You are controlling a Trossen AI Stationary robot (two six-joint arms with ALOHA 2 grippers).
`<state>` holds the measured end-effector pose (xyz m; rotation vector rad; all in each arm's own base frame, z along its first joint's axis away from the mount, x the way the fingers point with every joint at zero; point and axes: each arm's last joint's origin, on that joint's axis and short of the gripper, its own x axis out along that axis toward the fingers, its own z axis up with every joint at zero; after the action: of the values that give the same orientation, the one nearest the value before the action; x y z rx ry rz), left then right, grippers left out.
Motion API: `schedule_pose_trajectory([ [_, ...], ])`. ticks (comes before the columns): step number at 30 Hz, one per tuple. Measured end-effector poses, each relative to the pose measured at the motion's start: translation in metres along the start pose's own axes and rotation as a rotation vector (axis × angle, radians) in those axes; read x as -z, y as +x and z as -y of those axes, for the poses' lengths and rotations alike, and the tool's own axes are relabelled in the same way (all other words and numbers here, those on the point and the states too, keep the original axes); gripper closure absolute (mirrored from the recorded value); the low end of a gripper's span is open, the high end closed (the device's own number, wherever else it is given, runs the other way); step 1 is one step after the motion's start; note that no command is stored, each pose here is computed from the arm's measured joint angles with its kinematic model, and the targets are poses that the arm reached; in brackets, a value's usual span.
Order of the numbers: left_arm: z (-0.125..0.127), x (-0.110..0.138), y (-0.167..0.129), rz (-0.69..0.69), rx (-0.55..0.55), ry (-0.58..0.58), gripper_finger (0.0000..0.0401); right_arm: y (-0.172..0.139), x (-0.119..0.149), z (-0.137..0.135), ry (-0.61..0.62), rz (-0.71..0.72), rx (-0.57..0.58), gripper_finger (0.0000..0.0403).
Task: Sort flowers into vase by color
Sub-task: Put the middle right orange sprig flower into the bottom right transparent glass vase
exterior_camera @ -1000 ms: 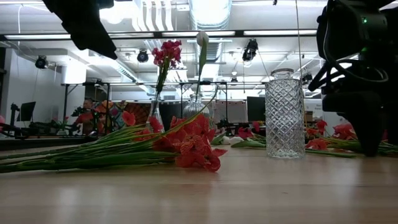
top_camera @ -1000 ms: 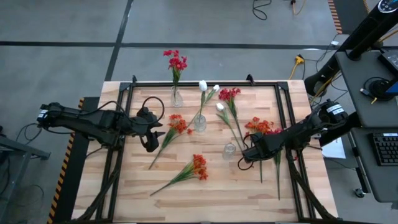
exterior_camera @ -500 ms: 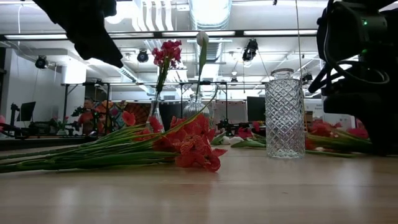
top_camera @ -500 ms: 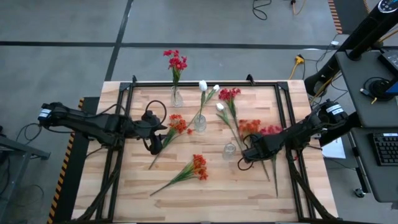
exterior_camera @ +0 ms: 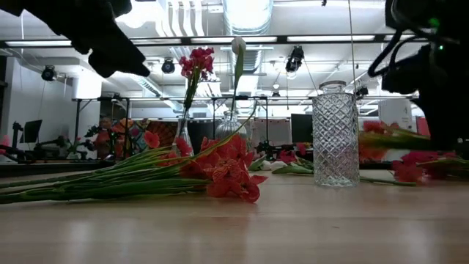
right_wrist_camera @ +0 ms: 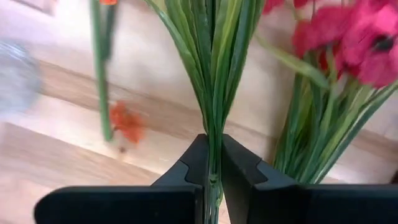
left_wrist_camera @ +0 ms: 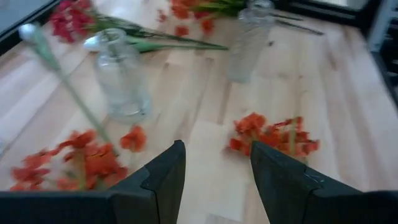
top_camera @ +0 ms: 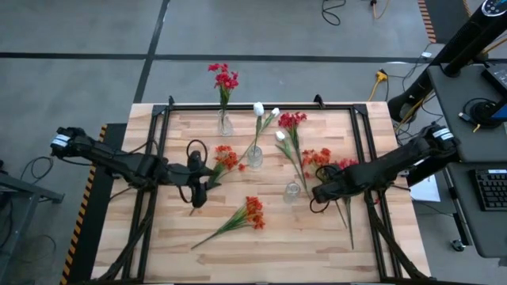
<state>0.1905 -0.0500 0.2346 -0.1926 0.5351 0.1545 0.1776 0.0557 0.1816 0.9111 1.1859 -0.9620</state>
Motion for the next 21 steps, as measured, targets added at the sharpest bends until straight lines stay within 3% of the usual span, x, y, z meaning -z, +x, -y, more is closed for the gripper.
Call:
schedule_pose_trajectory([
  [14,0.030,0.042,0.002,0.136,0.282,0.036,0.0236,-0.048,-0.014,0.024,-0.085,0.301,-0.278,0.0381],
  [21,0.035,0.053,0.013,0.205,0.327,0.017,0.0236,-0.071,-0.022,0.012,-0.268,0.569,-0.478,0.0381],
])
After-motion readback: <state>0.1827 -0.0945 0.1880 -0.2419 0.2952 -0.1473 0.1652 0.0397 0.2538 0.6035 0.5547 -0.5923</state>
